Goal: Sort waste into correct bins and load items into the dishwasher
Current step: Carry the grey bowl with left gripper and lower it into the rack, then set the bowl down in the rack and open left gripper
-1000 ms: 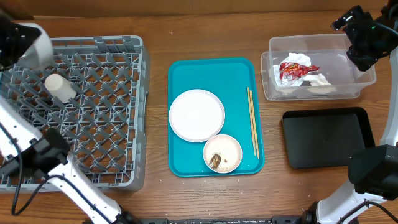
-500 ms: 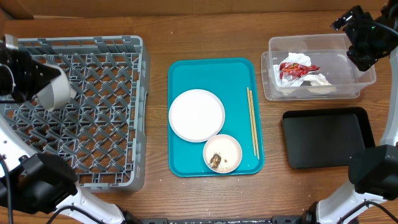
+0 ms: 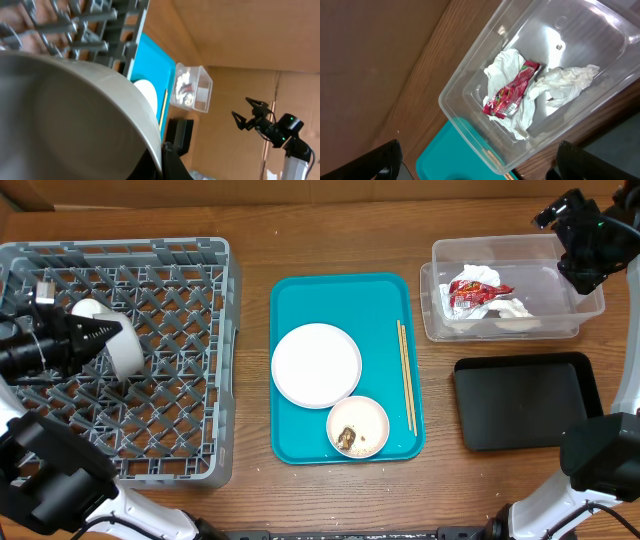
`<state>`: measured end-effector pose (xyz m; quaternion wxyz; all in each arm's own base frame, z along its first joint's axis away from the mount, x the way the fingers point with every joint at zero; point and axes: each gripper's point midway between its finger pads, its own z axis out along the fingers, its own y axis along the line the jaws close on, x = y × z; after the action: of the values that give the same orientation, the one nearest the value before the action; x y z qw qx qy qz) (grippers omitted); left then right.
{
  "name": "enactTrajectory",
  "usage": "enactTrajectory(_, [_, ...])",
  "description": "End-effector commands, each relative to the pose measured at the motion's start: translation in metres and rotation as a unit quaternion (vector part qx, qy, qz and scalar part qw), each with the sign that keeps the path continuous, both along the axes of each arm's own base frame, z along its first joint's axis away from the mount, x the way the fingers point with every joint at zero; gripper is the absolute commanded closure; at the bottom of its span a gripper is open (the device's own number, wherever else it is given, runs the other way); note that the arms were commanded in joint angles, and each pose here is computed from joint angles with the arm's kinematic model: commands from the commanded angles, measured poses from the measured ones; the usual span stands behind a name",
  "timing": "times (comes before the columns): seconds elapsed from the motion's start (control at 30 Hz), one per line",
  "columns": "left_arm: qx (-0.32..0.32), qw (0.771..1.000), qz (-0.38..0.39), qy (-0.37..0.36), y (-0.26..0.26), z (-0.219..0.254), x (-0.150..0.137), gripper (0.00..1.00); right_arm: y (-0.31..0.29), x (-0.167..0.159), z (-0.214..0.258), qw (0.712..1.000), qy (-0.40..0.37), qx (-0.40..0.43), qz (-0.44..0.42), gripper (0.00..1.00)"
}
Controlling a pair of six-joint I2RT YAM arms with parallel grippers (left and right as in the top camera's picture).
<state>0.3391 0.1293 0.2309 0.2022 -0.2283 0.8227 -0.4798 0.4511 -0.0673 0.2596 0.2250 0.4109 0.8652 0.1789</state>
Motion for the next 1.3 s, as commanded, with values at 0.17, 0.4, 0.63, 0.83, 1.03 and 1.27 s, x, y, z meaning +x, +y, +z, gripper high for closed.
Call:
enactTrajectory(0.17, [0.017, 0.993, 0.066, -0.1, 0.051, 0.006, -0.009, 0.96, -0.002, 0.002, 0.011, 1.0, -0.016, -0.002, -0.002, 0.0])
enactTrajectory(0.4, [-0.041, 0.985, 0.091, -0.139, 0.056, -0.016, -0.003, 0.96, -0.002, 0.002, 0.011, 1.0, -0.016, -0.002, -0.002, 0.0])
enactTrajectory(0.63, [-0.036, 0.981, 0.099, -0.164, 0.07, -0.035, 0.003, 0.96, -0.003, 0.002, 0.011, 1.0, -0.017, -0.002, -0.002, 0.0])
enactTrajectory(0.83, [-0.013, 0.978, 0.101, -0.18, 0.078, -0.036, 0.0, 0.96, -0.003, 0.002, 0.011, 1.0, -0.017, -0.002, -0.002, 0.0])
enactTrajectory(1.03, [0.012, 0.977, 0.093, -0.191, 0.083, -0.041, 0.002, 0.96, -0.003, 0.002, 0.011, 1.0, -0.017, -0.002, -0.002, 0.0])
enactTrajectory(1.27, [-0.004, 0.972, 0.1, -0.212, 0.088, -0.045, 0.008, 0.96, -0.003, 0.002, 0.011, 1.0, -0.017, -0.002, -0.002, 0.0])
